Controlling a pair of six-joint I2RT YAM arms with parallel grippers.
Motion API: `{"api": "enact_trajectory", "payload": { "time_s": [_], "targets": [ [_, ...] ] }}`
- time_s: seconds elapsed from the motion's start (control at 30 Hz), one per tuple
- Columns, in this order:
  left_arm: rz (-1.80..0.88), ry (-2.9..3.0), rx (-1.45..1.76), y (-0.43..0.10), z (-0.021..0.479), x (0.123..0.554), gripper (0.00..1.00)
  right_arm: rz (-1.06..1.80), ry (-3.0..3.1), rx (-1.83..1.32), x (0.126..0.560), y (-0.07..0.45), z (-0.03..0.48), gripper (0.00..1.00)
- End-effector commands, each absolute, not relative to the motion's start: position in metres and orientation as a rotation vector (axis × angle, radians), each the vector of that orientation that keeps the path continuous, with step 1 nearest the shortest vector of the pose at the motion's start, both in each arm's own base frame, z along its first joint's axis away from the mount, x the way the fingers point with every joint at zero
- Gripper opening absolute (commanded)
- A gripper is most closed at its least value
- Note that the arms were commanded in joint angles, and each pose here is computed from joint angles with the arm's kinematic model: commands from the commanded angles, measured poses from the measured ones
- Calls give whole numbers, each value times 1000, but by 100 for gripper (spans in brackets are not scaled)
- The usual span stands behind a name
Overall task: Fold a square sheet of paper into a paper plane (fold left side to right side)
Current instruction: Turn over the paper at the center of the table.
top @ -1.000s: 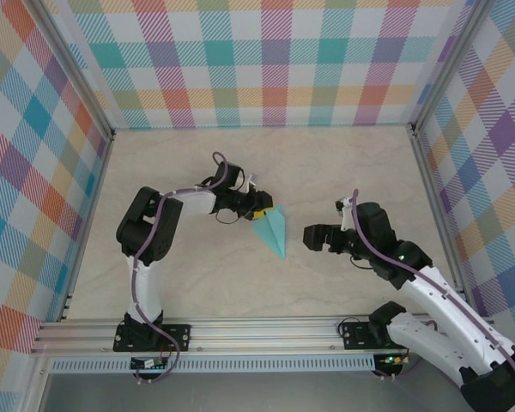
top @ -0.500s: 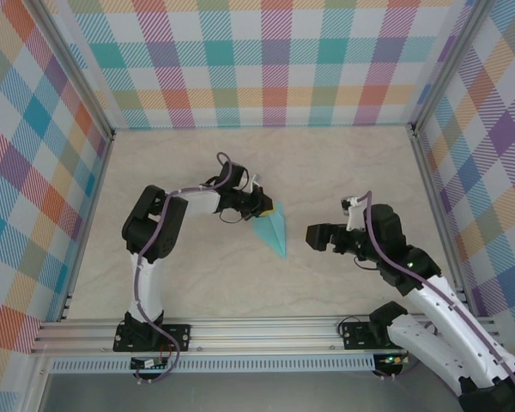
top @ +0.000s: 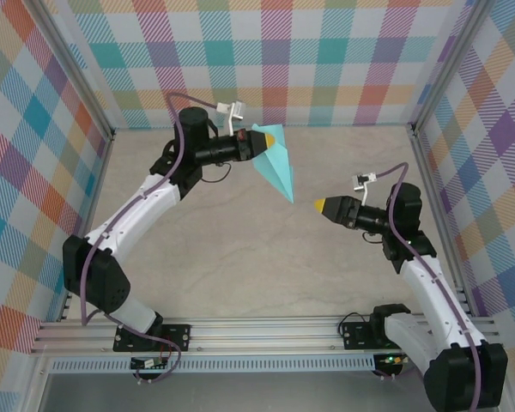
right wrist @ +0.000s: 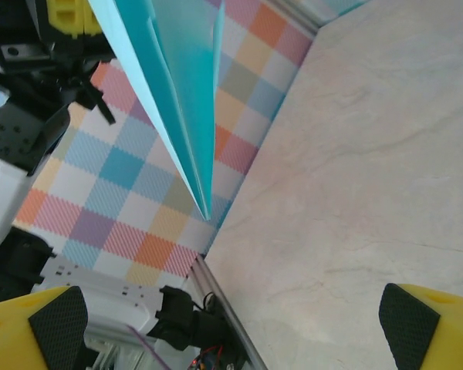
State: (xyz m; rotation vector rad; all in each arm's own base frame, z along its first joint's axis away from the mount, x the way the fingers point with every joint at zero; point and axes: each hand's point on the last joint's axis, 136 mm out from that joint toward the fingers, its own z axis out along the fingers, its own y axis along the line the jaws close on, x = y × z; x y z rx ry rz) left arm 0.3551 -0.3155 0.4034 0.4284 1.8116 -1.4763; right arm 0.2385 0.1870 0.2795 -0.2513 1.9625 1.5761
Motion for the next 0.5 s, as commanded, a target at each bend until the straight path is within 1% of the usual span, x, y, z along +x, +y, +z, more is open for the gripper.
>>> {"api": "enact_trajectory", "payload": {
  "time_s": [0.0,0.2,0.33,0.47],
  "targets": [
    [-1532,1681,525,-320,443,333,0,1640,1821,-489,225,207,318,100],
    [-1584,1609,645,-328,468,303,0,1651,1746,-633,222,235,338,100],
    [-1616,1590,717,-335,472,286,0,1651,1726,-649,232,246,348,100],
    [-1621,1593,735,-337,473,279,0,1633,1717,-659,240,249,355,99]
  ]
}}
